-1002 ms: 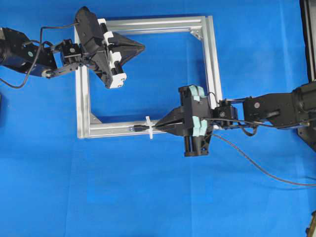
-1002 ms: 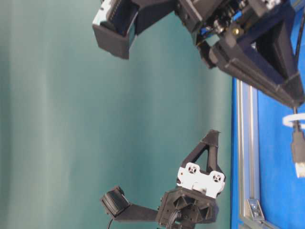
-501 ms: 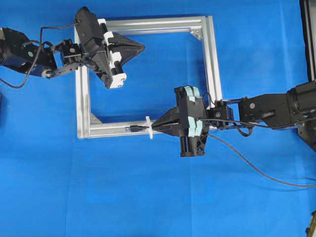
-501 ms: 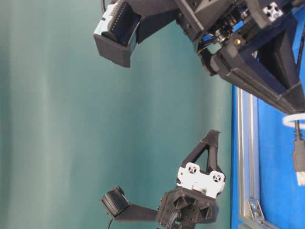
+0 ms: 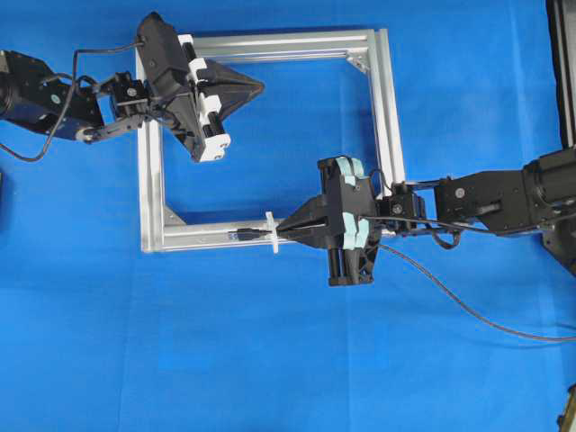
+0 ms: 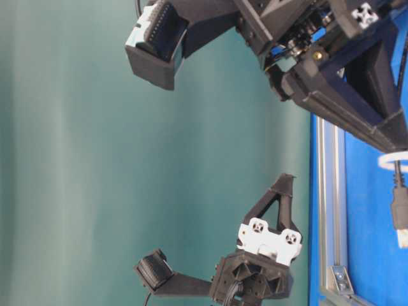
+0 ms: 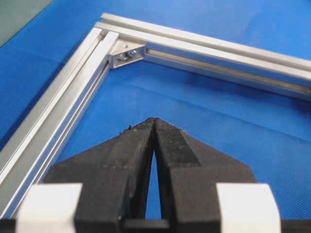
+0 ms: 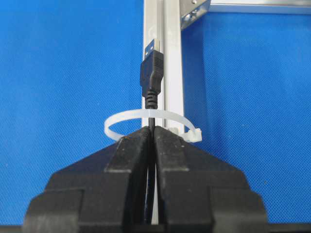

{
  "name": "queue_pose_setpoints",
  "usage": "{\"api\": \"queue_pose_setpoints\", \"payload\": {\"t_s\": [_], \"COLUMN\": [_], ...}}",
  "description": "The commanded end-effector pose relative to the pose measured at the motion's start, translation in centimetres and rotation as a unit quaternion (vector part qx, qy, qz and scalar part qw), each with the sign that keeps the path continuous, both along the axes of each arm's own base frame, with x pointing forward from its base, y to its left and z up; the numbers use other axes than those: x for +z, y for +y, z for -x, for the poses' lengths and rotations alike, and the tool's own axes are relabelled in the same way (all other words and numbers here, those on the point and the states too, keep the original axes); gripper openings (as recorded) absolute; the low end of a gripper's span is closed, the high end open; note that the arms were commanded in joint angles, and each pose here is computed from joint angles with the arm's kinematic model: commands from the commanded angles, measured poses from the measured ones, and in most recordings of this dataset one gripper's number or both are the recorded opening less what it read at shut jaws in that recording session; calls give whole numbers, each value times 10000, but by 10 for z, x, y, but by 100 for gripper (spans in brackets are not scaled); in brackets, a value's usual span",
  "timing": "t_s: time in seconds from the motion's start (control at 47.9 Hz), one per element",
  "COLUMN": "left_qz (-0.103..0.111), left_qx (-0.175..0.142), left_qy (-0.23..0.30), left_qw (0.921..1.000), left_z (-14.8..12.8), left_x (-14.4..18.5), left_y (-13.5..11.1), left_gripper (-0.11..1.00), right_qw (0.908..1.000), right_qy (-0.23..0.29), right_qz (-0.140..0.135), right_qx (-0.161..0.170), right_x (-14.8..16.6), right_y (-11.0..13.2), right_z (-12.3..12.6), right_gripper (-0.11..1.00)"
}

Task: Insert the wire through the string loop located in the center.
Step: 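Move the left gripper to the plug emerging from the loop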

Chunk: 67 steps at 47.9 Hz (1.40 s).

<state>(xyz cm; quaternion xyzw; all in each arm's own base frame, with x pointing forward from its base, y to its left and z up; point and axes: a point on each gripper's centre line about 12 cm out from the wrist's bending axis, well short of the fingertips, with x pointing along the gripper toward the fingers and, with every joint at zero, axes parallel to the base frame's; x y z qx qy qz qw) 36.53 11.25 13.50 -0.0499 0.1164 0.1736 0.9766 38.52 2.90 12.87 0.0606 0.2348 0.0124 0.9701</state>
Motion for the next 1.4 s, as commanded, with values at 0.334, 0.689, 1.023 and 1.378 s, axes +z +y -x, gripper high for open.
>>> {"api": "queue_pose_setpoints", "payload": {"t_s": [0.334, 0.689, 1.023, 1.378], "left_qz": [162, 548, 574, 598], "left_qx": [-584, -1686, -1932, -1913], "left_qy": [-151, -175, -125, 2], "left_qw": [9980, 9840, 9794, 9797], "left_z": [0, 2, 3, -5], "left_x": [10, 11, 11, 10], "left_y": [-48, -136, -155, -155], "left_gripper": [0, 0, 0, 18], "right_qw": [9999, 9999, 9999, 9999], "right_qy": [-154, -163, -170, -148], "right_qz": [0, 16, 16, 29], "right_qx": [-7, 9, 9, 18], "right_x": [9, 10, 10, 9], "right_y": [-1, -1, -1, -1], "right_z": [-4, -5, -5, -4], "right_gripper": [-2, -2, -2, -2]}}
